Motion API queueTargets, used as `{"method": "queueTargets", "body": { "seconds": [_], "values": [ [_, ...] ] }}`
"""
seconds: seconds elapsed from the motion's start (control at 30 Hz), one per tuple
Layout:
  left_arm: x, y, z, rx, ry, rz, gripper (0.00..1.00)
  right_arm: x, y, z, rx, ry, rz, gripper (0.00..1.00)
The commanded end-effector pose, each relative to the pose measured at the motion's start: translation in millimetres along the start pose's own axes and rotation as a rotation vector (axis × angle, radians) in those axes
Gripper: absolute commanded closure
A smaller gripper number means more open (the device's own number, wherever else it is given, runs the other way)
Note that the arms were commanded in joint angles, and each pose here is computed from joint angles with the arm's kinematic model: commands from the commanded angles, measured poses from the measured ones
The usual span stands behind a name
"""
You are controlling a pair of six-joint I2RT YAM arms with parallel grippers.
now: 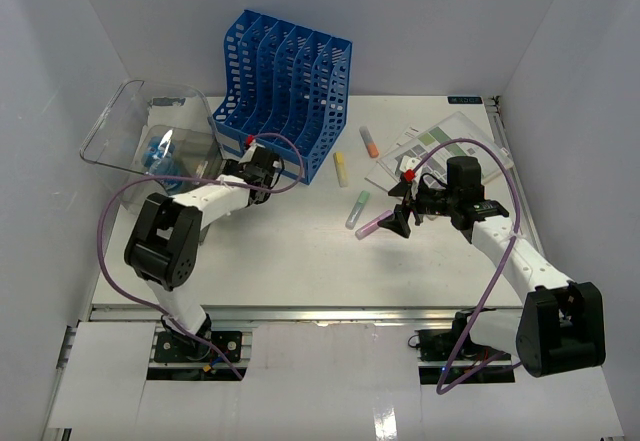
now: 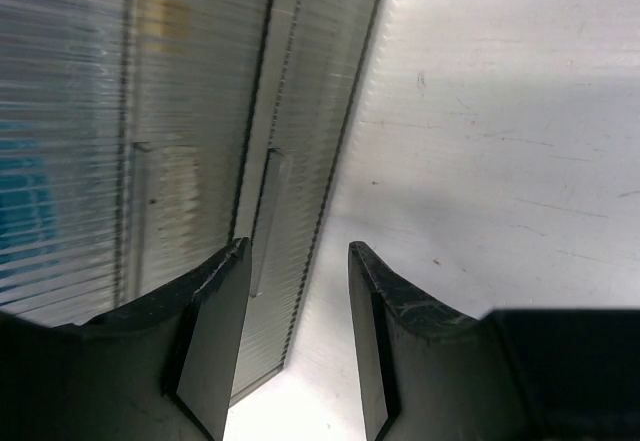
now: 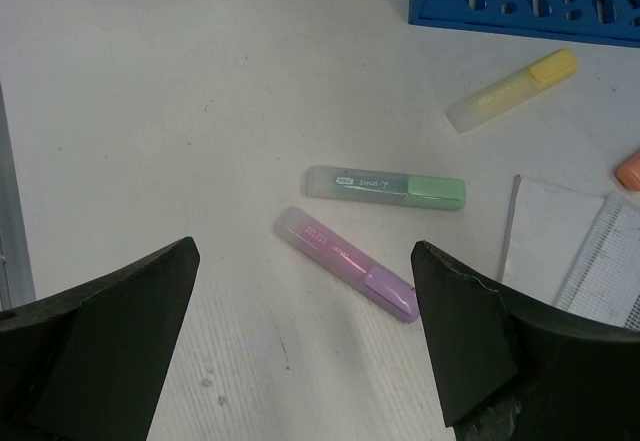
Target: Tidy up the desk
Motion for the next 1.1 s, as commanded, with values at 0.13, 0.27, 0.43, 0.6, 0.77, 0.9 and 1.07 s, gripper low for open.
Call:
{"method": "queueTargets", "body": {
  "seconds": [0.13, 0.27, 0.43, 0.6, 0.77, 0.9, 1.07],
  "values": [
    [5, 23, 3, 0.027, -0.030, 0.055, 0.45, 0, -1, 0, 0.011, 0.005, -0.001, 0.07],
    [3, 19, -8, 0.010, -0.001, 0.048, 0.45, 0, -1, 1, 0.007, 0.004, 0.003, 0.07],
    [-1, 13, -18, -0.020, 0.034, 0.047, 0.45, 1, -1, 1, 0.007, 0.003, 0.004, 0.07],
    [-11, 5, -23, -0.059, 0.070, 0.046, 0.46, 1, 0, 1, 0.006, 0.001, 0.007, 0.07],
    [-22, -1, -27, -0.085, 0.105, 0.048, 0.47, 2, 0, 1, 0.007, -0.002, 0.010, 0.07],
    [-25, -6, -24, -0.131, 0.115, 0.056, 0.56, 3, 0, 2, 0.005, -0.002, 0.010, 0.07],
    [-18, -10, -10, -0.258, 0.083, 0.127, 0.75, 2, 0, 1, 0.009, -0.002, 0.010, 0.07]
  ]
}}
Point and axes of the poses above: each gripper's point midway between its finger pads, its own z axis back along the fingers, its own y axis along the line the jaws close on, x = y × z, the point moved 6 cm from there along z, back along the fingers, and after that the axes turned 9 degrees about -z, right-handed, at the moved point
